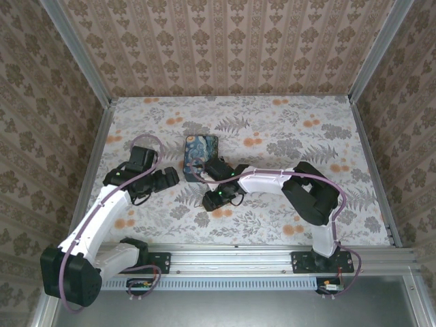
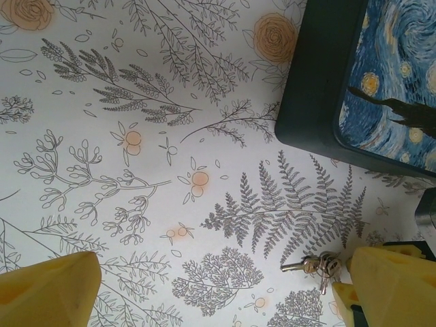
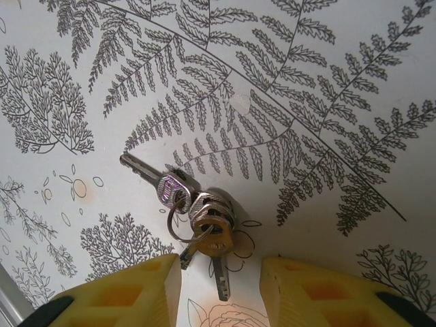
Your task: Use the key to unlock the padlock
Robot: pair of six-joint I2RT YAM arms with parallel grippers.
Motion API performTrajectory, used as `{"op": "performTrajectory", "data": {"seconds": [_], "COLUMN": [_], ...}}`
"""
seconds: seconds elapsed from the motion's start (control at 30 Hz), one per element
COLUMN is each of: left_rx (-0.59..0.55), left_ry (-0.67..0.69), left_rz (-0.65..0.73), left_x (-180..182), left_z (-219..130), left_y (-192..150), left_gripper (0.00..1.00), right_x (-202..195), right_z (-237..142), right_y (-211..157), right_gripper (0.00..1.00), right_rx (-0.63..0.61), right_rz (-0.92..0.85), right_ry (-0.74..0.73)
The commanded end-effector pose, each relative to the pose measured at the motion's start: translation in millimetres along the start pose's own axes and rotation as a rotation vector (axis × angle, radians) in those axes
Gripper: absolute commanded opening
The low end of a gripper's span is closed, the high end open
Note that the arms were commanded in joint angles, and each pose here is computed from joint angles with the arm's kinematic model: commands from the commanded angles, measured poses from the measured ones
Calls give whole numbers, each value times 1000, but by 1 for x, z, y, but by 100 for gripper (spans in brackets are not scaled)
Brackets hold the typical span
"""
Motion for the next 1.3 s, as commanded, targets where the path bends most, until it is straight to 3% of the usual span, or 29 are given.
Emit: {"op": "performTrajectory", "data": {"seconds": [0.0, 0.53, 1.0, 1.27], "left_rx": [9, 2, 7, 52], "left_ry": [-16, -21, -19, -39], "left_rz": [6, 16, 38, 122], "left_x": [0, -2, -3, -17], "left_z": [1, -1, -2, 1], "left_y": [-4, -1, -2, -17], "left_gripper": [96, 96, 95, 95], "right_x": [1, 6, 3, 10], "right_z": [16, 18, 24, 8], "right_y": [16, 26, 23, 28], "right_gripper": [39, 35, 18, 9], "right_rx": [-83, -118, -96, -145], "right_rz": [-20, -30, 3, 97], "right_ry": [-13, 4, 4, 42]}}
Point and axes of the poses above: each hand's point on the last joint's axis, 136 mm out from that joint toward the fingers, its own z axis out along the fingers, its own x axis along the line the jaws close on, y = z × x, the point moved 10 cm from there along -z, back along the fingers, and after that the axes turned 9 degrees about -z, right-handed, at the moved point
